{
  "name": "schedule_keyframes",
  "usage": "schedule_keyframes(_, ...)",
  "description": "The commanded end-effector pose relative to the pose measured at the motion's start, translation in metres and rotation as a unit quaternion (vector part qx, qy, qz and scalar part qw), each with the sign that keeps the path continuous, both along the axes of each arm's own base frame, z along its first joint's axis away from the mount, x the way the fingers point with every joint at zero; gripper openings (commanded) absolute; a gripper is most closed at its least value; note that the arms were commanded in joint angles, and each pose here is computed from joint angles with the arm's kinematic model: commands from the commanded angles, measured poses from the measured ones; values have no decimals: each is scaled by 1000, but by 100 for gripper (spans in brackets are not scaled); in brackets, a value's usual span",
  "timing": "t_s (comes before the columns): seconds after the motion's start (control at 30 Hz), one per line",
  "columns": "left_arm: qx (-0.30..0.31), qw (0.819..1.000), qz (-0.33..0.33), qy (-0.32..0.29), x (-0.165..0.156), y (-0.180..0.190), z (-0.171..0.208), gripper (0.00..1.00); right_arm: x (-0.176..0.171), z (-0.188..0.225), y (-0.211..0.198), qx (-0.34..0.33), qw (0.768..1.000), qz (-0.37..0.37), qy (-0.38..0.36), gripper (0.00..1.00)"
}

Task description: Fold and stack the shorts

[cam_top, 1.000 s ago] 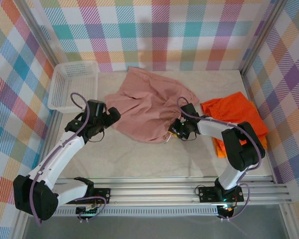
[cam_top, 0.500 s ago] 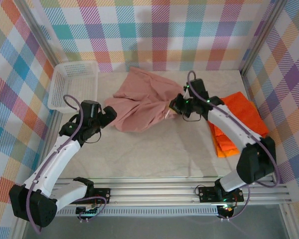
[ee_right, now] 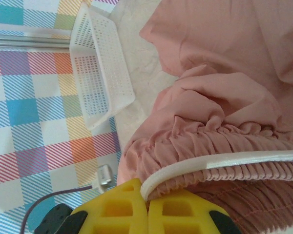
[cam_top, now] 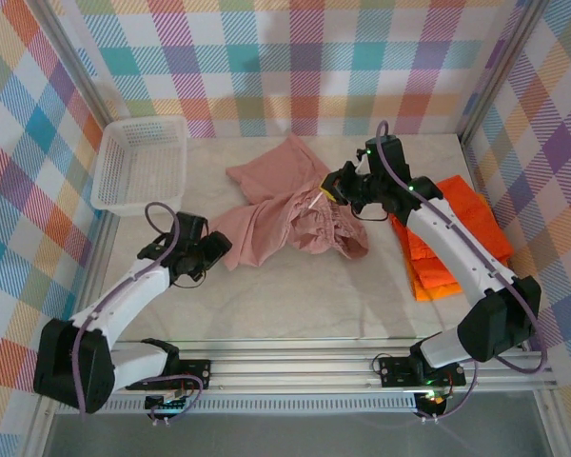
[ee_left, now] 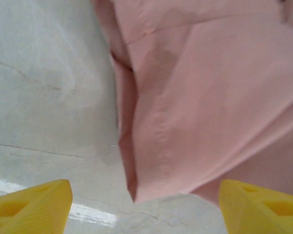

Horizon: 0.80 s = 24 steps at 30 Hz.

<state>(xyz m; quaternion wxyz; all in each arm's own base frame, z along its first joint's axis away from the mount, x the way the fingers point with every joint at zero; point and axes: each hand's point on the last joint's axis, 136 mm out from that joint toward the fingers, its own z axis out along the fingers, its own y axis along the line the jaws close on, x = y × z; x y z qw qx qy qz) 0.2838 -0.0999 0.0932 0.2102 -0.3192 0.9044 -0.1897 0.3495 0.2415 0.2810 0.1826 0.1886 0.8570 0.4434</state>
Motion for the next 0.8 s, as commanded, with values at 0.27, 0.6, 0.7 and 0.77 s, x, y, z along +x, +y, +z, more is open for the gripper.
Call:
schedule_keyframes(0.27, -10, 1000, -24, 0, 21, -32, -30, 70, -3, -12, -4, -6, 1000, -2, 9, 0)
schedule_keyframes(0.6, 50, 998, -31, 13, 40, -22, -15, 0, -13, -37, -23, -44, 999, -6, 21, 0)
schedule_keyframes(0.7, 80, 996, -29, -13, 49, -3, 33, 0, -21, -56, -39, -80, 996, -9, 28, 0)
schedule_keyframes(0.77, 99, 994, -21, -31, 50, 15, 65, 0, -29, -70, -52, -107, 993, -7, 39, 0)
